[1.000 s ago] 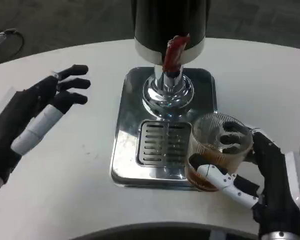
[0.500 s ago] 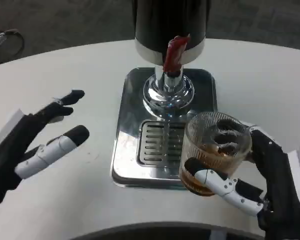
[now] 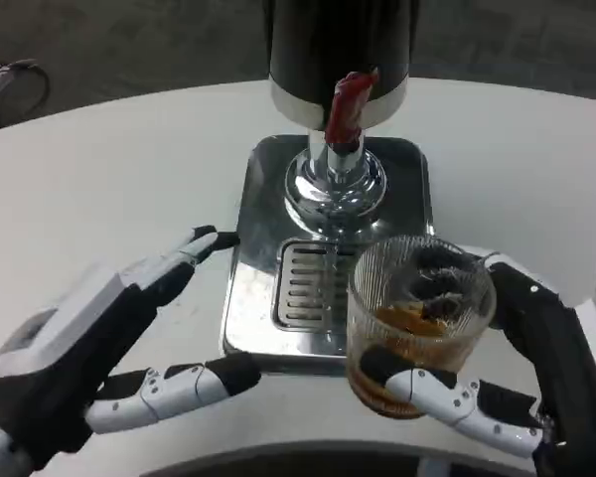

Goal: Grasp the cup under the faucet to collect the drink, then remove the cup.

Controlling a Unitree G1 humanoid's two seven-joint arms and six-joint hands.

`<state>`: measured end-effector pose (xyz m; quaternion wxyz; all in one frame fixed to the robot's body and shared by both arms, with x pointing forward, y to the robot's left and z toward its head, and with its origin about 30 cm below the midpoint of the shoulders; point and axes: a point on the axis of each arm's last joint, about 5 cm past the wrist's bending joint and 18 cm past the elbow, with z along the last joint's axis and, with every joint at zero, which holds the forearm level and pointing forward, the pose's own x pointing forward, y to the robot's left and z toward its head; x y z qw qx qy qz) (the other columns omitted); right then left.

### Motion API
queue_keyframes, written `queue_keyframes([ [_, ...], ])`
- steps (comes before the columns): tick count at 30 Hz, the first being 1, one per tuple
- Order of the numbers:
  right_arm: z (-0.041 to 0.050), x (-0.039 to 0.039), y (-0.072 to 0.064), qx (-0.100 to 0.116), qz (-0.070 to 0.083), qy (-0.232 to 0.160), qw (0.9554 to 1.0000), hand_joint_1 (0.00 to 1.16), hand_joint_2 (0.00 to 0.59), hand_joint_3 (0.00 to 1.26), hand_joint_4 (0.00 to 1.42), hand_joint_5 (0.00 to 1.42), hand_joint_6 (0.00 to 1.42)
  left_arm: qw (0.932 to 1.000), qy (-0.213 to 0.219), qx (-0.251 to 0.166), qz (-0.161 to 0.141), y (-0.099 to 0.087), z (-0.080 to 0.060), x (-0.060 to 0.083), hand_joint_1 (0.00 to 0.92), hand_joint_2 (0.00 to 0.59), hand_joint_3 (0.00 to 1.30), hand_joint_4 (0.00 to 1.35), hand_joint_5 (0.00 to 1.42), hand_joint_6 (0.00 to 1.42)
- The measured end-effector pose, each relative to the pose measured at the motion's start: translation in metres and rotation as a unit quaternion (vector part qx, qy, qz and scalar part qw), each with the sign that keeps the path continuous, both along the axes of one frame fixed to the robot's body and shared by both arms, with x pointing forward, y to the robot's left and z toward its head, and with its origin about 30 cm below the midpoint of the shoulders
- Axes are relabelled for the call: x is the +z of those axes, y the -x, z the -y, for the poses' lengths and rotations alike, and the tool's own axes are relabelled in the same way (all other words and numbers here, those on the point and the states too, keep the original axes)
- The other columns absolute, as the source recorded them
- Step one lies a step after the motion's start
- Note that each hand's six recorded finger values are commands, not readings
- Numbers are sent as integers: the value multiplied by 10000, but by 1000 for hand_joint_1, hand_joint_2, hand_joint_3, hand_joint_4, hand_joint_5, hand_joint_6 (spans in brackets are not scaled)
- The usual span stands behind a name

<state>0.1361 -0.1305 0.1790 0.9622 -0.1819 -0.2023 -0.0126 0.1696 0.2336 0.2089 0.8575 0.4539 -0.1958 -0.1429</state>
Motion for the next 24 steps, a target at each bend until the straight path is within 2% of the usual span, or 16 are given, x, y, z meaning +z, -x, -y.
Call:
queue_keyframes([
  [2,49,6,71,69,-74,36,9999,865,204,832,904,927,440,10000,-44,-65,36,81,25,10,0,25,87,0,29,61],
  [9,182,71,225,202,-44,228,9995,866,203,833,907,932,443,9995,-163,-228,-148,324,48,-63,0,26,85,0,27,61],
  [13,213,61,272,230,-152,310,9991,866,203,834,907,932,448,9992,-241,-301,-131,419,44,-73,0,34,62,0,26,60],
  [18,221,84,281,275,-95,281,9992,858,200,842,907,932,462,9980,-348,-524,-10,492,94,-70,0,35,58,0,20,60],
  [24,224,75,309,350,-130,352,9987,855,199,843,907,942,466,9978,-454,-485,6,549,125,-88,0,40,47,0,0,60],
])
